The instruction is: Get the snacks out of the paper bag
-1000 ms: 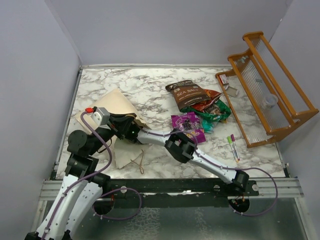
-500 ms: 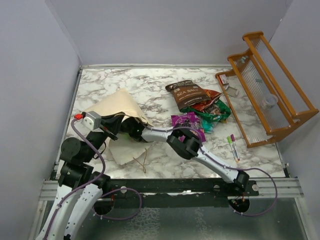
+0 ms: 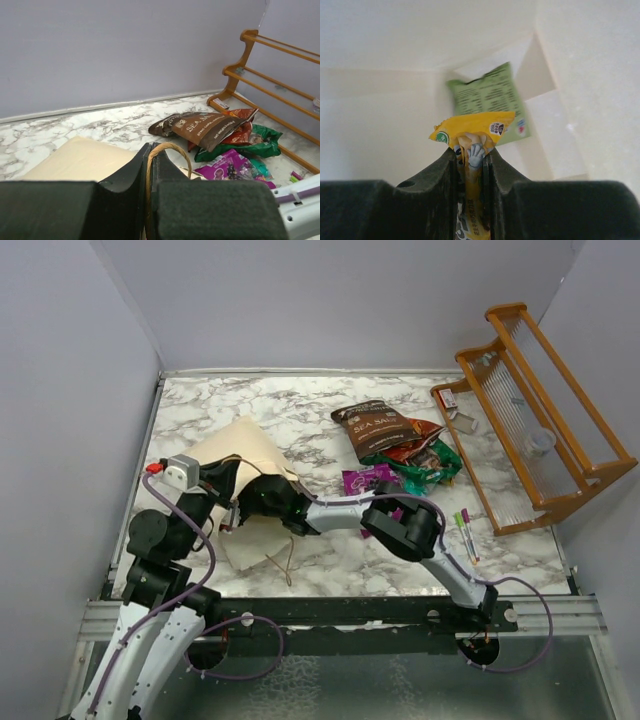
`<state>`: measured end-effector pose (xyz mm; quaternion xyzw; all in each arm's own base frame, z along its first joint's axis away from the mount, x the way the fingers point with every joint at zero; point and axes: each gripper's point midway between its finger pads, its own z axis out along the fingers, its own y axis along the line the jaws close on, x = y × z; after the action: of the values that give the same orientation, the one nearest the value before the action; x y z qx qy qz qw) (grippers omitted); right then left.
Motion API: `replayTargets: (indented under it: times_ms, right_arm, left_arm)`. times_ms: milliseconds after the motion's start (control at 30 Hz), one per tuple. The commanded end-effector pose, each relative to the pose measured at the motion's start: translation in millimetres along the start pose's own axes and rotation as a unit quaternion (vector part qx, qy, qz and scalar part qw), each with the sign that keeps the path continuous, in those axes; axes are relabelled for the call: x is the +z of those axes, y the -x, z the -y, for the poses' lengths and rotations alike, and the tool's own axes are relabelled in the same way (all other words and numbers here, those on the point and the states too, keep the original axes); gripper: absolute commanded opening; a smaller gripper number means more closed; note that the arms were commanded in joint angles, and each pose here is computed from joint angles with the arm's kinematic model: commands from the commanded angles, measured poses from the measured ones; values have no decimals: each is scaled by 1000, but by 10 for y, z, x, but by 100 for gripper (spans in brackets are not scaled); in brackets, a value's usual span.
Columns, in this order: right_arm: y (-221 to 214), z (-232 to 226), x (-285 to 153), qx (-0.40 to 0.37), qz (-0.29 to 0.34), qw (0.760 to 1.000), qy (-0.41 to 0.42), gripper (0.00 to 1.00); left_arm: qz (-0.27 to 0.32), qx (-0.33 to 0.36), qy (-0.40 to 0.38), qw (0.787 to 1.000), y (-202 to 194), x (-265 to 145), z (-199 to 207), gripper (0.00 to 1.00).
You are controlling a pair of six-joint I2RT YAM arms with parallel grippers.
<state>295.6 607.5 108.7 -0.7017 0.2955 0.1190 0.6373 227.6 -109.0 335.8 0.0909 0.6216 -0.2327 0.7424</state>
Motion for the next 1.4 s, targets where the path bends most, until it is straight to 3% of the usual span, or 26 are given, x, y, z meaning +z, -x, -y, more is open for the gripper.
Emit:
replayTargets:
  times_ms: [0,267,500,667,767,1033,1367]
  right_arm:
    - [275,46,-293,62,26,998,-8,9]
    - [484,109,-1046,126,15,992,-20,9]
    - [827,213,-1903,184,45,981,-48,9]
    - [804,325,-2462,209,20,973,-98,7]
    - [545,474,-2722,234,-30,960,-149,2]
    - [-404,787,-3352,338,-131,890,-278,1]
    - [-1182,535,-3659,357,-265,840,-313,3]
  left_arm:
    - [32,17,21,999,156,-14,-73,0]
    - [41,21,50,998,57,-11,-203,0]
    - [38,32,71,996,4,-7,-293,0]
    - [30,48,85,995,-26,-39,-356,0]
    - [26,47,87,995,-80,-45,-371,0]
    - [19,36,83,996,-144,-21,-357,0]
    - [25,42,37,998,-67,-31,-187,0]
